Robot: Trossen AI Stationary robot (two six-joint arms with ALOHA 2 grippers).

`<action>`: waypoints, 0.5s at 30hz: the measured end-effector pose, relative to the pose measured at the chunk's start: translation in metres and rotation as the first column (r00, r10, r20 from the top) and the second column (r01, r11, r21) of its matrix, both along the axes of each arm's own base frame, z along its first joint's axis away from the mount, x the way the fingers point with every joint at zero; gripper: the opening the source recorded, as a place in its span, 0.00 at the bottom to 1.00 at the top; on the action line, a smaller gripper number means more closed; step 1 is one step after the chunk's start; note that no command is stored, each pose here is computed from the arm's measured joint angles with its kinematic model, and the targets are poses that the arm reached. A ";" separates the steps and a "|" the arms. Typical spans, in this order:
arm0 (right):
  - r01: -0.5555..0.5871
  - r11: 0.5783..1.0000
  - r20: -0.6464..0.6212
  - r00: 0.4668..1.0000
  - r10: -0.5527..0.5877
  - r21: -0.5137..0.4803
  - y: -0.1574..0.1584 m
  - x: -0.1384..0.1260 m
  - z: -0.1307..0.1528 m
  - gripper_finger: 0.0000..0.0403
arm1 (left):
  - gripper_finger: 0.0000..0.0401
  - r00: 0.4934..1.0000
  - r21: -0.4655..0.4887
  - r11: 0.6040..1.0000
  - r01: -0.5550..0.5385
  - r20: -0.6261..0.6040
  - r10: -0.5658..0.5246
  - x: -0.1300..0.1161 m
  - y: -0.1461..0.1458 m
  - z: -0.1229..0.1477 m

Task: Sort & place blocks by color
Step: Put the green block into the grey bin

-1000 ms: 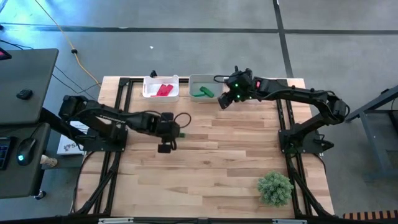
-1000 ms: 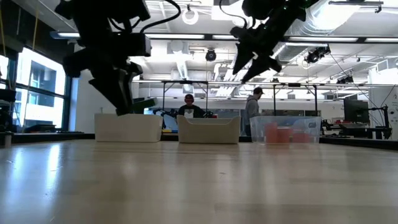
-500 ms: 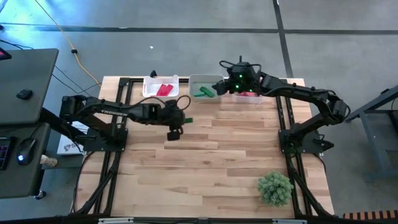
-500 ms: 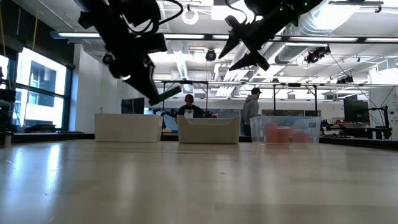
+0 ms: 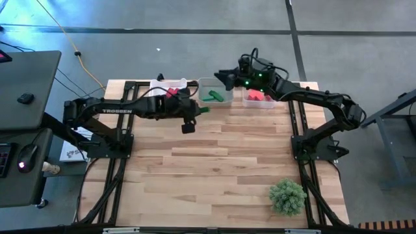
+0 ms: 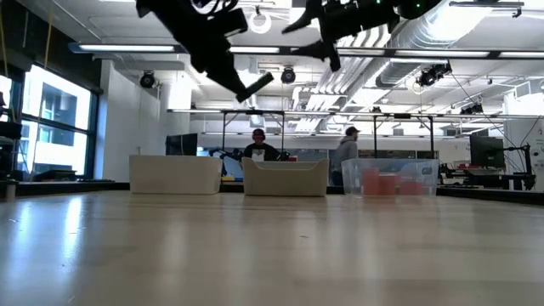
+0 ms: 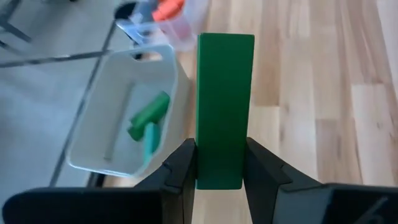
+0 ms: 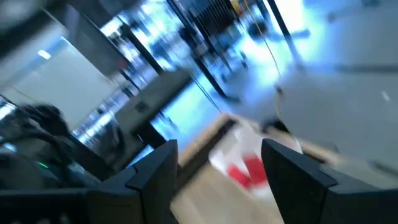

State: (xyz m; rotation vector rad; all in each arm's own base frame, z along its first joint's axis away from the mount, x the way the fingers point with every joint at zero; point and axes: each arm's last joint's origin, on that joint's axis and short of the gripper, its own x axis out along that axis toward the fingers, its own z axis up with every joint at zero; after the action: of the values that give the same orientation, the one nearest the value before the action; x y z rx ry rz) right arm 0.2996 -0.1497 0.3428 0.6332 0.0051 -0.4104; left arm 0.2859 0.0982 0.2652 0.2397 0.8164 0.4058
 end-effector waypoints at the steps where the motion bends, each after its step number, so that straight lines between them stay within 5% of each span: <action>1: 0.000 1.000 0.033 0.999 0.001 -0.024 0.000 0.000 0.004 0.55 | 0.20 1.000 0.011 1.000 -0.005 0.005 0.005 0.001 0.001 0.004; 7: -0.016 0.992 0.167 0.985 0.037 -0.125 0.000 0.001 0.020 0.55 | 0.20 1.000 0.088 0.996 -0.024 0.017 0.023 0.002 0.009 0.022; 15: -0.089 0.995 0.194 0.976 0.097 -0.046 0.004 0.002 0.019 0.55 | 0.20 0.998 0.190 0.981 -0.035 -0.052 0.046 0.001 0.011 0.034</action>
State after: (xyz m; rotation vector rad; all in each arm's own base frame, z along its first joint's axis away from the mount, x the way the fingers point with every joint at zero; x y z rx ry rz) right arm 0.3019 -0.1456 0.3620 0.6325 -0.1595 -0.2559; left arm 0.2868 0.1093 0.2993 0.4130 0.8395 0.5179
